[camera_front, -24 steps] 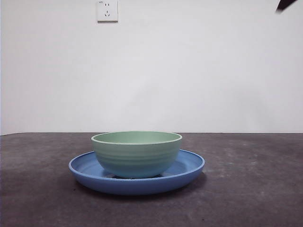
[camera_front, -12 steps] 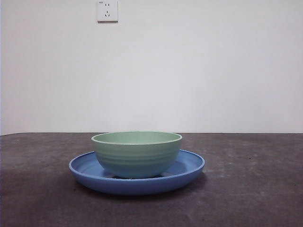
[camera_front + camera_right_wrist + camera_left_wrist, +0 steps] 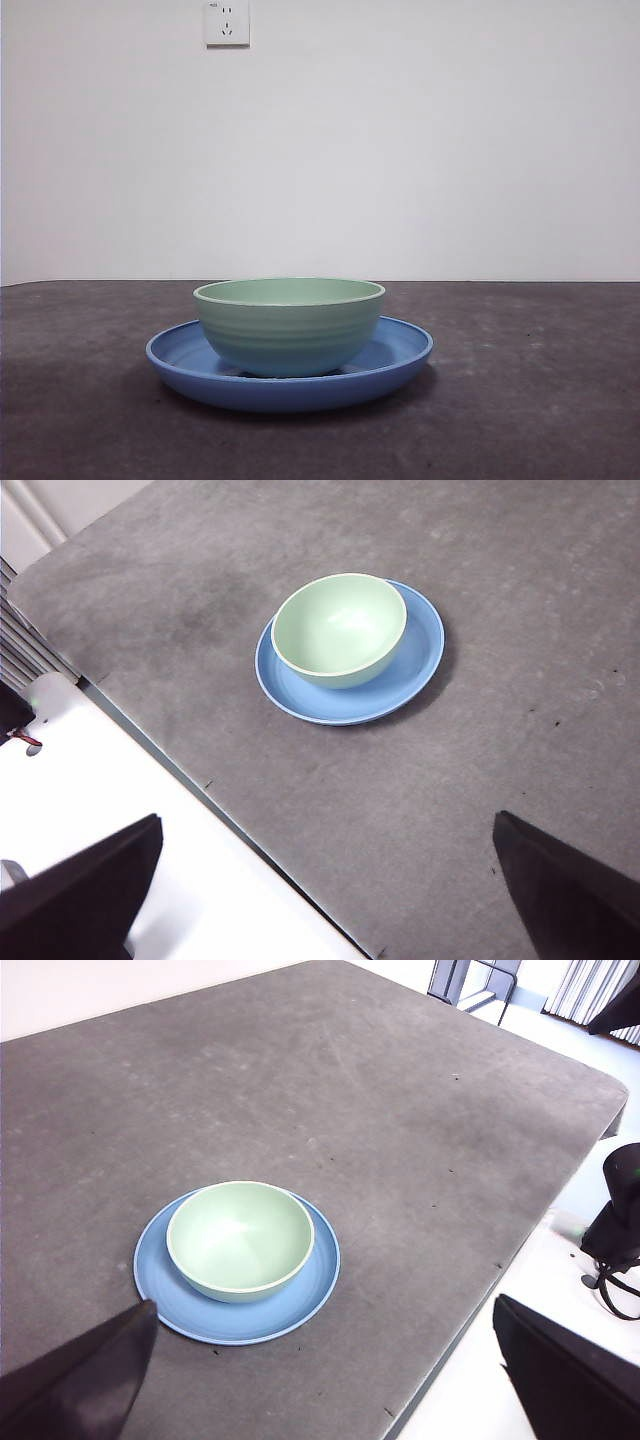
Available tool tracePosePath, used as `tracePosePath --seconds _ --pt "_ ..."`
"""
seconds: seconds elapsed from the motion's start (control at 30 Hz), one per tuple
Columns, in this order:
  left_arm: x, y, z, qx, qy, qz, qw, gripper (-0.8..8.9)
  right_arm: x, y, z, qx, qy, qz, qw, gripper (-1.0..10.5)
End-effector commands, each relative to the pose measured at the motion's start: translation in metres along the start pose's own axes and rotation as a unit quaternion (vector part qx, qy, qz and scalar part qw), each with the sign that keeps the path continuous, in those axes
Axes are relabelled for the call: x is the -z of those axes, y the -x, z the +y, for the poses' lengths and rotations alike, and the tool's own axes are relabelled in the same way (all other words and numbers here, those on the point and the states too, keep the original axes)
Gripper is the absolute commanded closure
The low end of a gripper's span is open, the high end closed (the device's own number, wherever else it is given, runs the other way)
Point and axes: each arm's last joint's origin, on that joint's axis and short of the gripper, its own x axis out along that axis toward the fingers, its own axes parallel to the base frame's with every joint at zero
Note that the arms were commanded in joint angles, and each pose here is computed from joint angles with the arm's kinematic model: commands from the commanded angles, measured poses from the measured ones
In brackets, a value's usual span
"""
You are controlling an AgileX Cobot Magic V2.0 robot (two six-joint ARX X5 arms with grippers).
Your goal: Place the green bowl on the blue plate
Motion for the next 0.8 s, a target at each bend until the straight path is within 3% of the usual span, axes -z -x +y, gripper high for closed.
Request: tracePosePath --seconds 0.03,0.1,0.13,0.2,0.23,0.8 --pt "-0.0017 0.0017 -0.0005 0.002 -0.010 -0.004 1.000 2.77 -0.0019 0.0008 0.0005 -0.004 -0.002 -0.005 1.000 3.2" --pt "-0.0003 0.0017 -0.0005 0.002 -0.009 0.003 1.000 3.93 -0.0019 0.0008 0.0005 -0.004 -0.002 -0.005 1.000 4.0" --pt "0.0004 0.0017 -0.0005 0.002 -0.008 0.007 1.000 4.69 -0.0017 0.0008 0.0005 -0.004 -0.002 -0.004 1.000 5.0" --pt "0.0024 0.0017 -0.0004 0.002 -0.007 0.017 1.000 7.48 -0.0016 0.0008 0.0006 -0.005 -0.003 -0.004 1.000 9.1" --pt "0.0031 0.0017 -0.0004 0.001 -0.006 0.020 1.000 8.16 -0.0018 0.0008 0.0006 -0.005 -0.002 -0.005 1.000 9.5" --pt "0.0046 0.0018 -0.0004 0.001 -0.003 0.028 1.000 7.94 -0.0041 0.0009 0.0006 -0.004 0.003 -0.016 1.000 9.3"
